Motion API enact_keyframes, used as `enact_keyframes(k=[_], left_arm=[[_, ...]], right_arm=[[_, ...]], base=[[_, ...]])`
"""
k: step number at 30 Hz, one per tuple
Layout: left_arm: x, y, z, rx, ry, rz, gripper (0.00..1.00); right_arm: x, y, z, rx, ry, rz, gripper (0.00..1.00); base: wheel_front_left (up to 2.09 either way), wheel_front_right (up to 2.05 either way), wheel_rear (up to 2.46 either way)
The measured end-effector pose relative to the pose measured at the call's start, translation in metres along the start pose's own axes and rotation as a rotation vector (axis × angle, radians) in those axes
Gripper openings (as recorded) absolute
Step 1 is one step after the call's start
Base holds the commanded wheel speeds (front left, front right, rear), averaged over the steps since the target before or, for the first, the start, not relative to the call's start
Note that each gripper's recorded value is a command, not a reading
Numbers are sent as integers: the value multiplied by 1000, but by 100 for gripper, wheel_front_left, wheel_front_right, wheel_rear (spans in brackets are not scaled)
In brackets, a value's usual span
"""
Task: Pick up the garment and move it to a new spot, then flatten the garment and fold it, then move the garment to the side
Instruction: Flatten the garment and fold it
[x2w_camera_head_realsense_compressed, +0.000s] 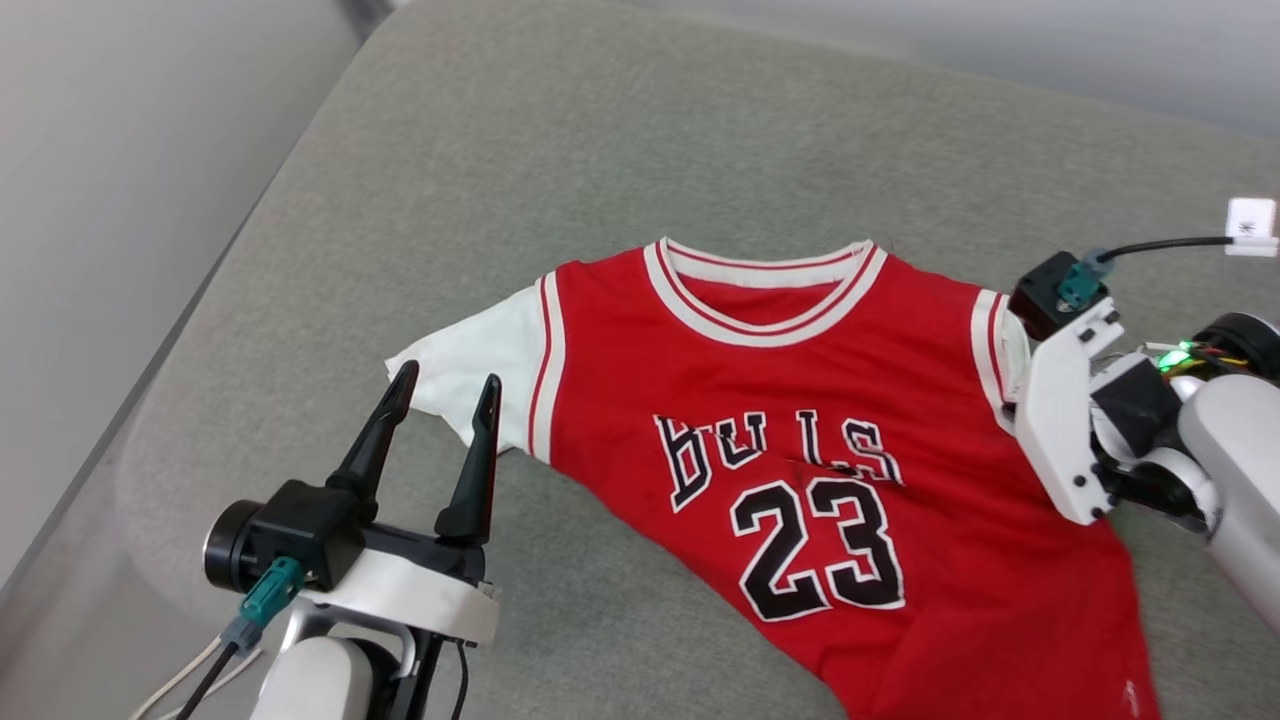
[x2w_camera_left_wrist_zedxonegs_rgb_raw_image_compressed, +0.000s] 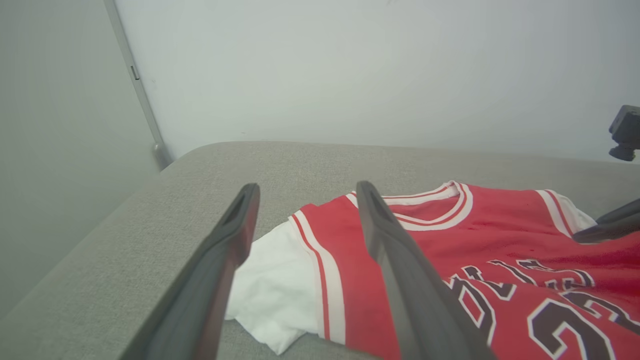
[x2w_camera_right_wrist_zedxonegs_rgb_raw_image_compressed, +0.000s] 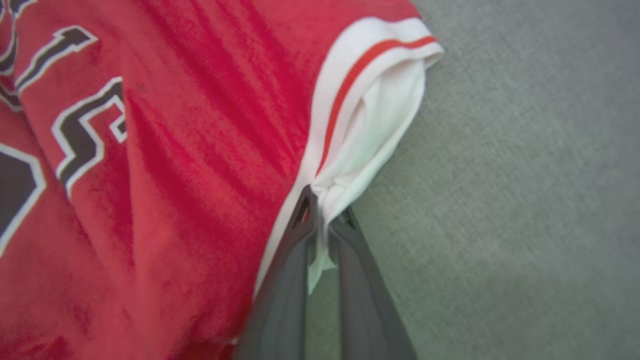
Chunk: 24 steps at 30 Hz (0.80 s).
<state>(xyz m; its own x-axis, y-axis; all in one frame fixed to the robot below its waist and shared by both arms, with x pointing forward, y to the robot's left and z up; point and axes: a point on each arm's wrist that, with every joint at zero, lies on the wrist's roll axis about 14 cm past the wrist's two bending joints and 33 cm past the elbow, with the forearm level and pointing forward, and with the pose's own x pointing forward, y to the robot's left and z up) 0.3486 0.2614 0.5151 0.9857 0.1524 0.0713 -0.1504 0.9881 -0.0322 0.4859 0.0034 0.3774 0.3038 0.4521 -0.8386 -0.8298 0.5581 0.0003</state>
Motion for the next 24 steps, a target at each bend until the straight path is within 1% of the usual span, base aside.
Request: enact_keyframes(k=[4, 7, 9, 15, 17, 21, 22, 23, 24], left_arm=[[5, -9, 3, -6, -17, -39, 100], [8, -17, 5, -13, -28, -68, 100], [11, -24, 5, -17, -33, -91, 100], [23, -48, 6, -39, -49, -163, 100], [27, -53, 5, -43, -48, -179, 100], [34, -59, -2, -44, -32, -197, 100], [35, -60, -3, -44, -30, -200, 100], [36, -61, -4, -44, -27, -201, 100], [36, -60, -5, -43, -24, -202, 100]], right_arm=[[-28, -21, -17, 24, -22, -61, 0], [-56, -48, -33, -3, -21, -158, 0], [-76, -68, -46, 1, -14, -226, 0], [-126, -115, -107, 77, 64, -398, 0], [-133, -126, -126, 127, 86, -431, 0], [-131, -137, -167, 215, 158, -467, 0], [-130, -140, -175, 238, 169, -478, 7], [-130, -143, -180, 250, 172, -492, 56], [-130, -145, -183, 255, 169, -502, 100]], base=[[0, 0, 0], [0, 0, 0], [0, 0, 0], [0, 0, 0], [0, 0, 0], [0, 0, 0], [0, 0, 0], [0, 0, 0], [0, 0, 0]])
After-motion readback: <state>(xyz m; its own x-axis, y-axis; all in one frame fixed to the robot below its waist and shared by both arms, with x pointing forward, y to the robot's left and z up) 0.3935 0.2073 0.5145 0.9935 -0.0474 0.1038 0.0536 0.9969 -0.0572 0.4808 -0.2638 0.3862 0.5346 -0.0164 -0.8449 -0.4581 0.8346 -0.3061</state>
